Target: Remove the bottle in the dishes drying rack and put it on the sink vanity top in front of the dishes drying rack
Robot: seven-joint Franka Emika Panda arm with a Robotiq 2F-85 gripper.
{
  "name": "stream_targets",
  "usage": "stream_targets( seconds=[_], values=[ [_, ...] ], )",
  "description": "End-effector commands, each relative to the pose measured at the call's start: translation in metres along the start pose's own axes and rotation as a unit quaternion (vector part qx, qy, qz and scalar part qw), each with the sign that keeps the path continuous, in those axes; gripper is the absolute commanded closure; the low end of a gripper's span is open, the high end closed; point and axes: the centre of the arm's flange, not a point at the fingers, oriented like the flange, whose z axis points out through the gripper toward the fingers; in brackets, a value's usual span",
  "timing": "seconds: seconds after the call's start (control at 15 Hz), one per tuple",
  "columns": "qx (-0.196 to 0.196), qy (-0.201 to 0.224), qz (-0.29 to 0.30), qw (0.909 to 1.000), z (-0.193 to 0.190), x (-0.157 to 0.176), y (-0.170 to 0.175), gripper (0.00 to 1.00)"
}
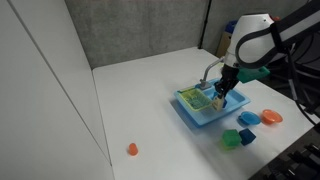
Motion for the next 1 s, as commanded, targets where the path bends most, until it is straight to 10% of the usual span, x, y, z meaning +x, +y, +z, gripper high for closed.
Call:
stream_targets(
  seconds=[0.0, 0.93],
  values=[
    [-0.004, 0.007, -0.003, 1.0, 0.005, 0.004, 0.0, 0.93],
    [-0.01, 0.019, -0.015, 0.9997, 0.016, 0.003, 0.002, 0.87]
  ],
)
